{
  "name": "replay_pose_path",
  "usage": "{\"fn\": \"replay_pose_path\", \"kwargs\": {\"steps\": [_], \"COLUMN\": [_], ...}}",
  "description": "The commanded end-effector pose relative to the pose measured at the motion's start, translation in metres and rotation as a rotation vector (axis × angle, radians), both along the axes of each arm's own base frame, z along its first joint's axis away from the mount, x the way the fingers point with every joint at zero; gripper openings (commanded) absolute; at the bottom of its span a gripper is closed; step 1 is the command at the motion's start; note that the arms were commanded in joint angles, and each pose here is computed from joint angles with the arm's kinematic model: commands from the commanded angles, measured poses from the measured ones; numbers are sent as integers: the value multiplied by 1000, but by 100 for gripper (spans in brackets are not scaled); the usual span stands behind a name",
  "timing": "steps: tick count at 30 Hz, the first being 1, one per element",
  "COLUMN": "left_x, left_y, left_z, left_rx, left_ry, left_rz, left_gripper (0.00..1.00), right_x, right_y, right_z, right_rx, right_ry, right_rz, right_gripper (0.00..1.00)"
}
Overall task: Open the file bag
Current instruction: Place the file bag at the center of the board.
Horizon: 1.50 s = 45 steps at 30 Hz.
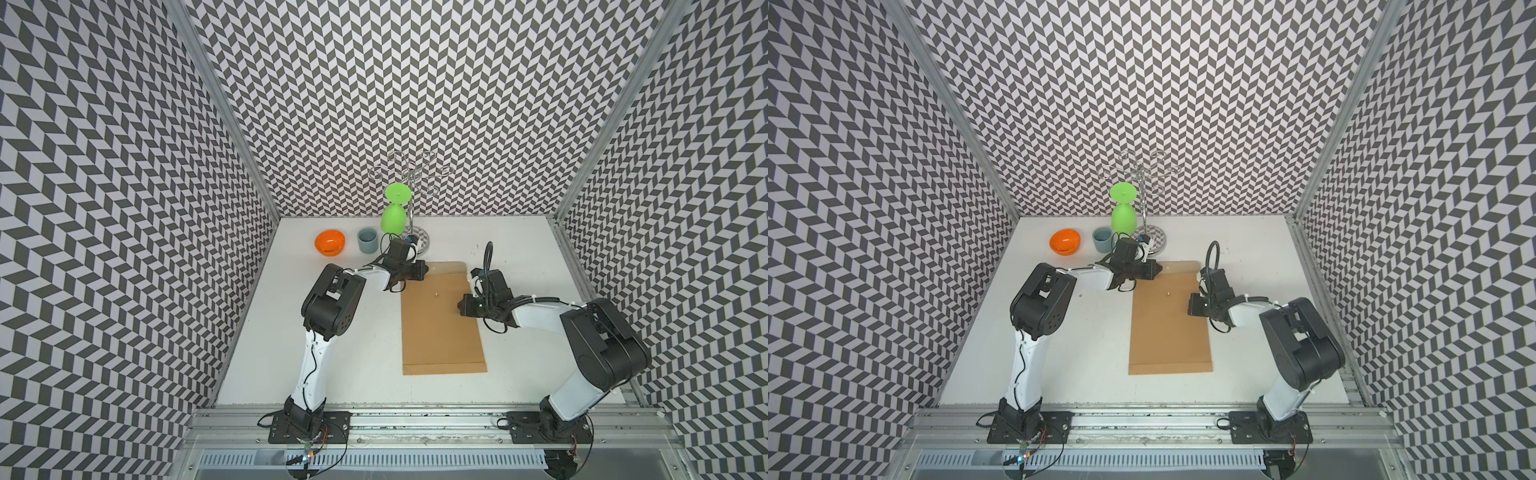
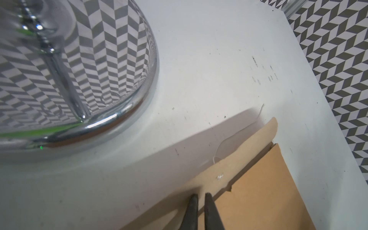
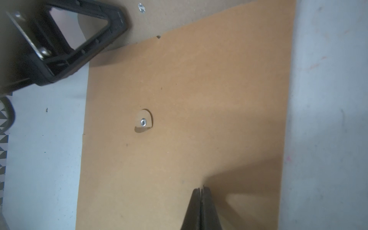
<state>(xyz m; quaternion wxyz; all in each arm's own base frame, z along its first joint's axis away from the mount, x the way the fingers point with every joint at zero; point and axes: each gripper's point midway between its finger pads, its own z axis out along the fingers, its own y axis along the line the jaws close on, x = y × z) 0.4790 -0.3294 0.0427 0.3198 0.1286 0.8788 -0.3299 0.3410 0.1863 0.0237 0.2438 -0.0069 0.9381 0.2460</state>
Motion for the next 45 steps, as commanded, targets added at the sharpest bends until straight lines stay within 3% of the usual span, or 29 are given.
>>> {"fn": "replay_pose_path", "kwargs": {"steps": [1,9,16,19,24,31,45], "left_x": [15,10,0,-1,-2,-3,-5], "left_y": [6,8,11,11,11,11,12], "left_z": [-9,-30,-31,-32,-35,-40,-43], "left_rx": [12,43,54,65,78,95,104], "left_ry": [3,44,33,26,24,32,31], "left_rz": [35,23,4,-13,-32,-49,-57], "left_gripper": [15,14,14,14,14,14,14], "right_x": [-3,15,73,103,134,150,137], "right_y": [-1,5,14,17,19,10,-7], "right_z": [-12,16,82,91,72,40,-22], "right_rx": [-19,-6,34,37,16,7,-72], "right_ry": [25,-26,-159,-174,-146,-112,-15], "right_rz": [5,3,-39,-52,-63,-87,-84], "right_gripper": [0,0,3,3,1,0,0]}}
